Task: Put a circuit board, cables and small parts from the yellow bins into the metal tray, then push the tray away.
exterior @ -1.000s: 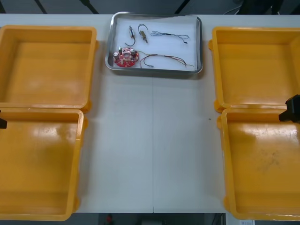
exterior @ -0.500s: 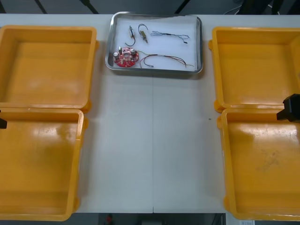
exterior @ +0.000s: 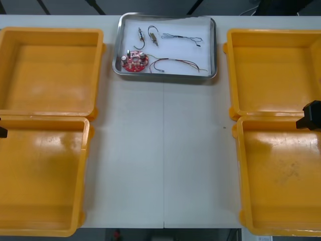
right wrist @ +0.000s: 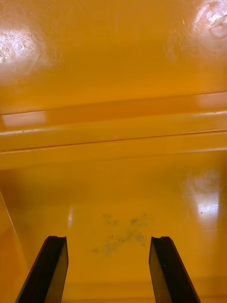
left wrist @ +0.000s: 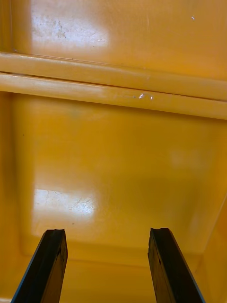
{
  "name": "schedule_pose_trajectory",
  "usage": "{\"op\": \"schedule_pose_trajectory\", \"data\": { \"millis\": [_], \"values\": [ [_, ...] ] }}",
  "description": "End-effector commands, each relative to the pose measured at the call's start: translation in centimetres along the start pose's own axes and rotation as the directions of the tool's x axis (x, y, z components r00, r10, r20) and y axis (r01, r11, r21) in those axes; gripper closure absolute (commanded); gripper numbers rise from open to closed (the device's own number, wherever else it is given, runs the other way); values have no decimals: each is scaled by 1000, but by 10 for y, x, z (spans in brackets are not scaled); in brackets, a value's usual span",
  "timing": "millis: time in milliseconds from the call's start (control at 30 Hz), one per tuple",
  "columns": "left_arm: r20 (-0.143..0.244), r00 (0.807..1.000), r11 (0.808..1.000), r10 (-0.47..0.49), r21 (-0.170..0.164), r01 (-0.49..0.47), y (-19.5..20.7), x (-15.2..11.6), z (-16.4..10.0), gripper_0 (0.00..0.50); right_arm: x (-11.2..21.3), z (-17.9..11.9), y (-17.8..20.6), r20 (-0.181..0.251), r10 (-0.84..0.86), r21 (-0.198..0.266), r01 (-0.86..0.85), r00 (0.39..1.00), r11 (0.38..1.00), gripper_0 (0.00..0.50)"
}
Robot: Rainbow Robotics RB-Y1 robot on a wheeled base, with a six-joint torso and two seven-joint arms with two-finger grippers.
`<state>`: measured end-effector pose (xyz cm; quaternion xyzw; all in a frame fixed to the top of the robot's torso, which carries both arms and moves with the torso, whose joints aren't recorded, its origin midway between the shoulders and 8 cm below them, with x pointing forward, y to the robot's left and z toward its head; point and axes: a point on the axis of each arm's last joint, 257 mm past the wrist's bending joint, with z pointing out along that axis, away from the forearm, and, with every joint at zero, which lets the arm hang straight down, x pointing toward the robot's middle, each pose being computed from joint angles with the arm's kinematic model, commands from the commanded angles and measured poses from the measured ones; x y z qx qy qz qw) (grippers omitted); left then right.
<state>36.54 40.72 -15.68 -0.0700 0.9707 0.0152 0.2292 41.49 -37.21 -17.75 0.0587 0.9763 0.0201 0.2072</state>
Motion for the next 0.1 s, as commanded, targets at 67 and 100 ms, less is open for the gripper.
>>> {"op": "schedule_pose_trajectory", "data": {
  "millis": [67, 100],
  "values": [
    [34, 999, 999, -19, -42, 20, 11, -9, -12, 0, -3, -5, 3, 22, -29, -3, 29, 999, 1000, 0],
    [34, 999, 999, -19, -42, 20, 11, -9, -12, 0, -3, -5, 3, 22, -29, -3, 29, 999, 1000, 0]
  ]
}}
